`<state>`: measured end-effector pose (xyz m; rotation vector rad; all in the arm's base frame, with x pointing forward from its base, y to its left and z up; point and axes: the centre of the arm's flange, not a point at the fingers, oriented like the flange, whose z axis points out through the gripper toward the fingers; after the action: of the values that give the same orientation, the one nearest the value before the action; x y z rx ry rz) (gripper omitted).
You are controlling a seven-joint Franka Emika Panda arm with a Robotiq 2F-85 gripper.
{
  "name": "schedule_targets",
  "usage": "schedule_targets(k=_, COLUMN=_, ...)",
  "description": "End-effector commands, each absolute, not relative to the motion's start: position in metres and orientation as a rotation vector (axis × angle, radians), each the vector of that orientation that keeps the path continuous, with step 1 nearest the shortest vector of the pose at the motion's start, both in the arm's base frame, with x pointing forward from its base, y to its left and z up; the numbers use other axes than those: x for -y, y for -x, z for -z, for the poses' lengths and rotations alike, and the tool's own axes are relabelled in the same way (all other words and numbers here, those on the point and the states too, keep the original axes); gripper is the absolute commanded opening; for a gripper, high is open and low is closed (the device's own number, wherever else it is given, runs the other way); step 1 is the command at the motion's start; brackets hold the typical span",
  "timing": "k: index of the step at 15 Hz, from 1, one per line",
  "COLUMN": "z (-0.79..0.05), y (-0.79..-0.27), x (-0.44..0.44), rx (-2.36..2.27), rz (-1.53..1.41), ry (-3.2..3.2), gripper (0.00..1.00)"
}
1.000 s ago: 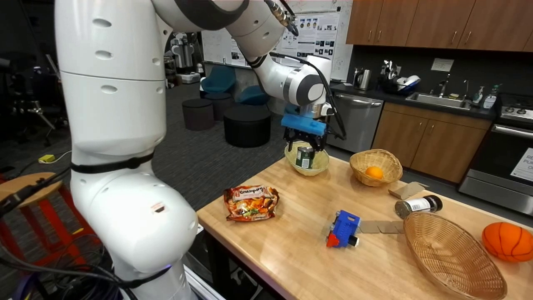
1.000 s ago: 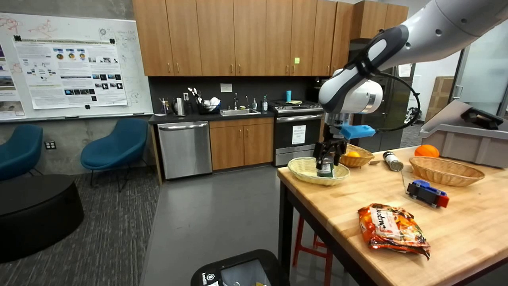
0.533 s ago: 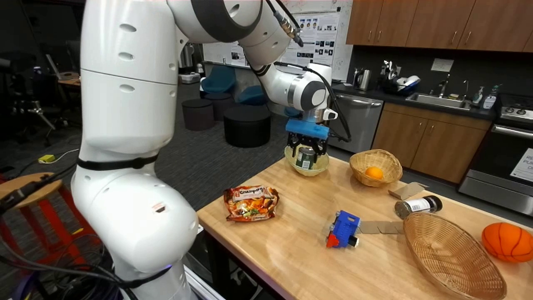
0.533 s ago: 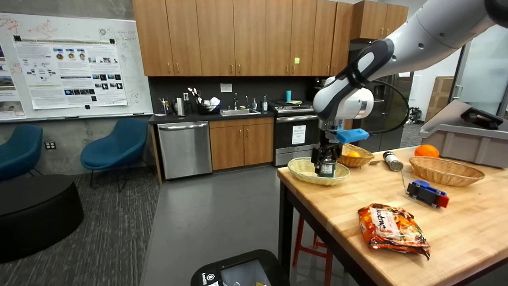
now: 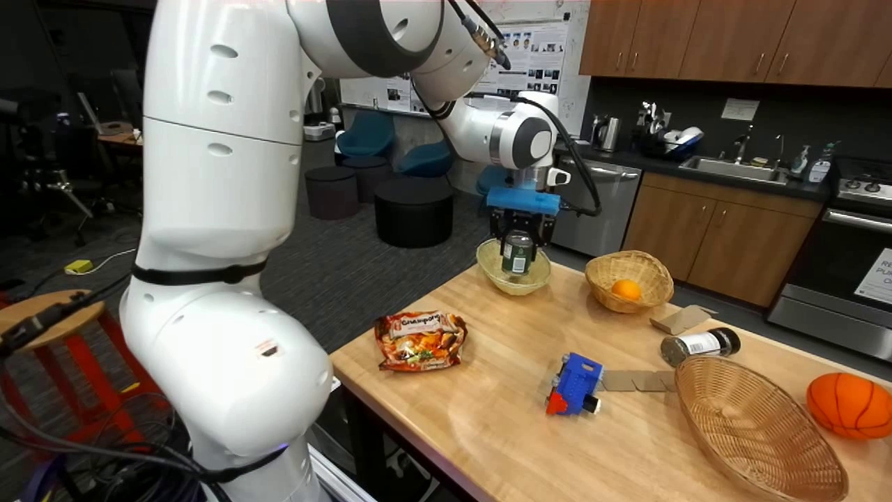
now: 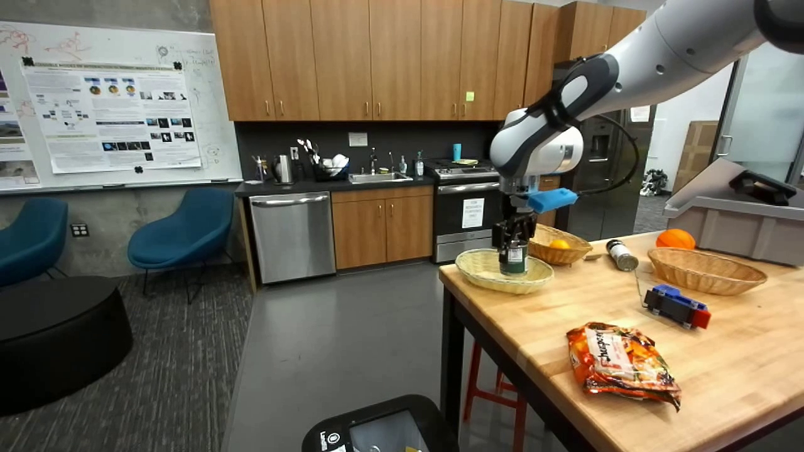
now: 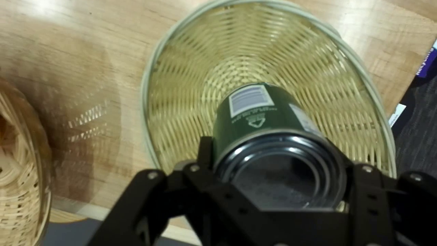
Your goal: Remove the can from the small basket
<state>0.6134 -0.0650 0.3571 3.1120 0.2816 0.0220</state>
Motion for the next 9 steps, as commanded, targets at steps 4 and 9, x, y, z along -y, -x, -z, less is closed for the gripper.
schedule_targets(k=4, z=-0.393, y=-0.604, x=0.072, rx=-0.242, rz=-0.096, ry=-3.083, gripper=0.48)
schedule_targets(k=9, z=-0.386, y=-0.563, x=0.084, rx=-0.134, rz=-0.065, ry=-3.098, gripper=0.48)
